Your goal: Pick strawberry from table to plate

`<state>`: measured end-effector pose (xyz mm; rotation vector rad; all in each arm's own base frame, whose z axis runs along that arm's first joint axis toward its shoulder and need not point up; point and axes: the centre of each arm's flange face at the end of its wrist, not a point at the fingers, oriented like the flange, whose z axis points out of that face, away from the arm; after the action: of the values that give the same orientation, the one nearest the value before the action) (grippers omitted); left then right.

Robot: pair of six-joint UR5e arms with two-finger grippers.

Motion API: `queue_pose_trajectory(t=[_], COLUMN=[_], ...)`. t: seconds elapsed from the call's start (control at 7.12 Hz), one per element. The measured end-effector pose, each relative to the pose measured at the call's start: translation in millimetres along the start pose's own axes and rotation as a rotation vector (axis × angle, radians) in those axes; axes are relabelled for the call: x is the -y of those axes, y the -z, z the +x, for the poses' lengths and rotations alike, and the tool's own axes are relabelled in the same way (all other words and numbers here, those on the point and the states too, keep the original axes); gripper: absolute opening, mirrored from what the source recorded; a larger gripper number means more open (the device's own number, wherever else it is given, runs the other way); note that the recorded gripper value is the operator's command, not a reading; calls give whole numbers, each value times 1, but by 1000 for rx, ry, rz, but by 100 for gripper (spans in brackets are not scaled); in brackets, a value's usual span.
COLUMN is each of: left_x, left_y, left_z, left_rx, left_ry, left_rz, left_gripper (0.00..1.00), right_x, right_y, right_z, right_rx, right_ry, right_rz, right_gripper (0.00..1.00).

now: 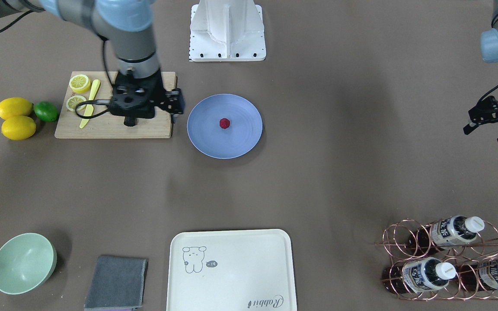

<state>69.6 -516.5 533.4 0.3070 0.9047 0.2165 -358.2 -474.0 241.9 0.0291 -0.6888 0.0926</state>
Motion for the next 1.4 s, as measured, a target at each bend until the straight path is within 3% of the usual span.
queue_pose_trajectory(t=[0.42,0.7,0.84,1.12,1.4], left_x=[-22,-36,-48,-69,-74], left_y=[56,73,70,62,61], left_z=[-84,-115,-127,-138,-141], left_rx=[131,196,217,221,221], left_ry=[-65,-46,-39,-22,-14], left_rz=[-50,-97,-127,-158,-162], left_gripper=[98,98,98,98,98], right_x=[70,66,58,53,54], right_y=[23,13,4,-17,-23], right_z=[292,433,488,563,582], right_rx=[-29,-18,-8,2,15], right_ry=[166,197,190,165,154], right_rz=[-79,-126,-128,-81,-58], right_gripper=[100,100,100,100,100])
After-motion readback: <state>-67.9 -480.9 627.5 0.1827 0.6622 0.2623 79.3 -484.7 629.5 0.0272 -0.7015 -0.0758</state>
